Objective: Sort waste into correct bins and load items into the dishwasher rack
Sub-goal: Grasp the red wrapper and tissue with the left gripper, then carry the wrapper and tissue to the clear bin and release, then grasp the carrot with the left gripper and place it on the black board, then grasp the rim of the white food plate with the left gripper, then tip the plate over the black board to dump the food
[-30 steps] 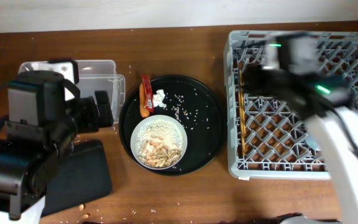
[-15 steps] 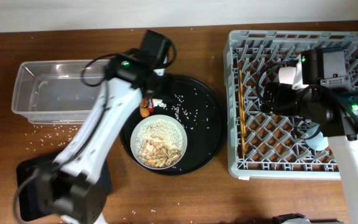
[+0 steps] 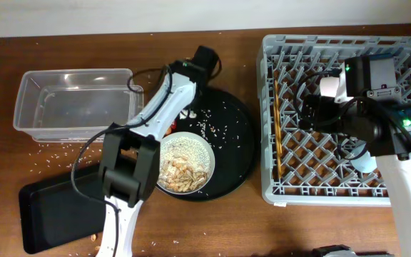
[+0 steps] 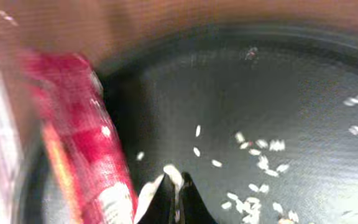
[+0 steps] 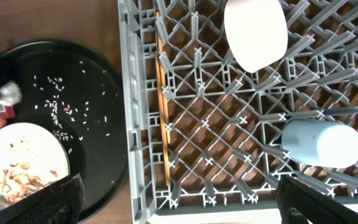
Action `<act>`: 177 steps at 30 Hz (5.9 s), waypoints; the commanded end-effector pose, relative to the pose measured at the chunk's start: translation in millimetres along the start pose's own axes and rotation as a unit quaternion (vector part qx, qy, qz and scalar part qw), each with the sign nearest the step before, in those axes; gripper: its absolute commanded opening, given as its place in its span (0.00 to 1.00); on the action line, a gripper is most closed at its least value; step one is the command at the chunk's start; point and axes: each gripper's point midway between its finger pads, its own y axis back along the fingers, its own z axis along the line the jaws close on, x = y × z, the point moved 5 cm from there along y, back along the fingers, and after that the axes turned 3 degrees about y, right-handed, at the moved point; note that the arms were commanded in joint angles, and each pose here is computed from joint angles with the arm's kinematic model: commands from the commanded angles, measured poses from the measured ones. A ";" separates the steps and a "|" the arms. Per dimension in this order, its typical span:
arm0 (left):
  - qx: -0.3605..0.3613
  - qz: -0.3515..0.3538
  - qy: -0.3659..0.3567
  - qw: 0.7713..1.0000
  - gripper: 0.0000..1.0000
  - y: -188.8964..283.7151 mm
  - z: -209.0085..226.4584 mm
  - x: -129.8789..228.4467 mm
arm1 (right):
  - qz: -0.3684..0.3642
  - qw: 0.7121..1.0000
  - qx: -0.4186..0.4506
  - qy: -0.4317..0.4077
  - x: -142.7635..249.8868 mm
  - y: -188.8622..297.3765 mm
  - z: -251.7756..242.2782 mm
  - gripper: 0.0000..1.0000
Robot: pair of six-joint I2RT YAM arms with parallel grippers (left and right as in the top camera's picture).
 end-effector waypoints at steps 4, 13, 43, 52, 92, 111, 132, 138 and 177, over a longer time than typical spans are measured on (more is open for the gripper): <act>-0.077 -0.076 0.154 0.982 0.00 104.8 165.8 -43.4 | -0.002 1.000 0.009 -0.003 -0.2 0.0 -3.7 0.98; 0.004 -0.051 0.137 0.989 0.93 89.8 162.1 -44.8 | -0.002 1.000 0.009 -0.003 -0.2 0.0 -3.7 0.98; 0.035 0.013 0.014 0.999 0.00 -19.5 36.2 27.4 | -0.002 1.000 0.009 -0.003 -0.2 0.0 -3.7 0.98; -0.078 -0.133 0.182 0.971 0.00 140.0 183.7 -12.6 | -0.002 1.000 0.009 -0.003 -0.2 0.0 -3.8 0.98; -0.143 0.125 0.272 0.943 0.01 178.3 197.0 169.4 | -0.002 1.000 0.009 -0.003 -0.2 0.0 -3.7 0.98; -0.026 0.086 0.624 0.777 0.01 -45.9 298.2 269.6 | -0.002 1.000 0.009 -0.003 -0.2 0.0 -3.7 0.98; 0.133 -0.042 -0.066 0.988 0.38 94.2 15.2 123.9 | -0.002 1.000 0.009 -0.003 -0.2 0.0 -3.8 0.98; 0.076 0.004 -0.198 0.977 0.37 43.1 -61.0 171.7 | -0.002 1.000 0.009 -0.003 -0.2 0.0 -3.7 0.98; -0.062 0.066 0.049 0.995 0.00 159.1 100.1 155.6 | -0.002 1.000 0.009 -0.003 -0.2 0.0 -3.7 0.98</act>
